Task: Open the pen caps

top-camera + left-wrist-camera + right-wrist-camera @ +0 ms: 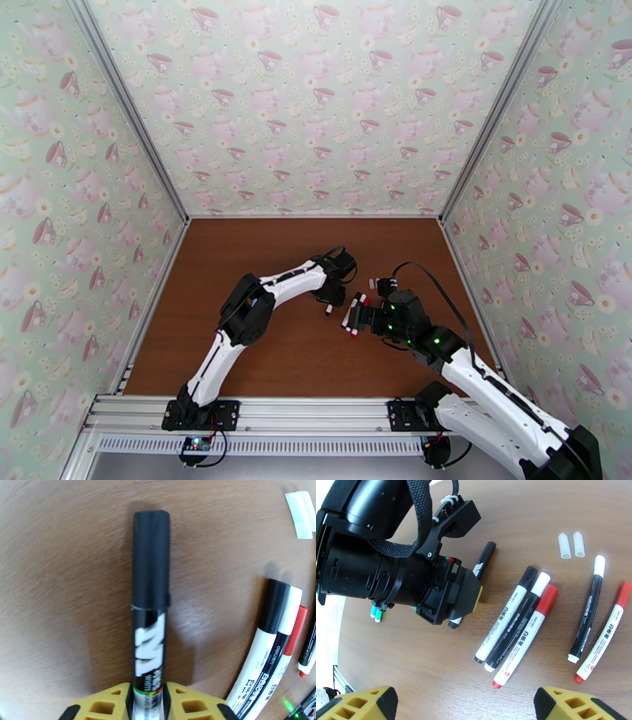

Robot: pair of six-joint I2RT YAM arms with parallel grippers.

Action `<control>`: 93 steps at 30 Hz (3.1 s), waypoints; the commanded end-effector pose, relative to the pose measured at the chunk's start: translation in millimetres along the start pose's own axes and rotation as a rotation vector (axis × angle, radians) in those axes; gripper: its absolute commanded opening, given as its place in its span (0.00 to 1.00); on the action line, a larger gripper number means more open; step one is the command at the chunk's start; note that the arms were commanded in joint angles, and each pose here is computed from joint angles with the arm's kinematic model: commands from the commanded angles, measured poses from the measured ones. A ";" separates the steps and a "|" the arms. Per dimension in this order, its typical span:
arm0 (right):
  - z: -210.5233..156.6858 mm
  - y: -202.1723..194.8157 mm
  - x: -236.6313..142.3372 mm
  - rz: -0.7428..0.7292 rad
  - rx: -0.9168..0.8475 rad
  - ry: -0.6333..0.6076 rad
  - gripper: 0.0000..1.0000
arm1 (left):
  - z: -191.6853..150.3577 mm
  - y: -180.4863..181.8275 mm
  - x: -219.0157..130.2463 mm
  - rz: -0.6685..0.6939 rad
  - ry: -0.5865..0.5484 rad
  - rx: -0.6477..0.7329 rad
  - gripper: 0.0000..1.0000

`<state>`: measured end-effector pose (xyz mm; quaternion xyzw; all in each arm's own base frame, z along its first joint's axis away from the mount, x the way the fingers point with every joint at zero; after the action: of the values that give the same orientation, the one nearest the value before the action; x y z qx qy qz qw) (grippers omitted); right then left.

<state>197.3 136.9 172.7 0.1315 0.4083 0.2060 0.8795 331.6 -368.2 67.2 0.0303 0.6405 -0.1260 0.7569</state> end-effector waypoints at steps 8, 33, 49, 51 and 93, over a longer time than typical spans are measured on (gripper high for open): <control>-0.9 -0.8 2.1 -0.015 -0.016 0.017 0.98 | -10.1 6.1 19.9 0.093 0.048 0.048 0.22; 59.5 56.5 22.0 0.273 0.178 -0.063 0.74 | -63.6 33.6 -125.5 -0.422 -0.377 0.074 0.15; 92.4 90.0 6.6 0.376 0.048 -0.043 0.60 | -76.9 29.5 -185.4 -0.675 -0.483 0.158 0.18; 93.8 91.8 6.4 0.387 0.049 -0.044 0.60 | -79.1 30.9 -190.7 -0.682 -0.491 0.156 0.19; 118.4 114.8 -0.7 0.449 0.043 -0.003 0.17 | -99.3 15.9 -213.9 -0.887 -0.445 0.199 0.21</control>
<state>260.3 227.0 281.6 0.2406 0.3779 0.3752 0.8115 211.7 -298.6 245.2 -0.1973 0.4107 -0.4832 0.7476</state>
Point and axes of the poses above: each hand's point on the last joint's axis, 136 mm out from that joint toward the fingers, its own x axis out along the fingers, its own y axis along the line the jaws close on, z = x × y, the point moved 5 cm from there along -x, back along the fingers, and after that the axes turned 6 degrees about -x, right-handed, at the moved point
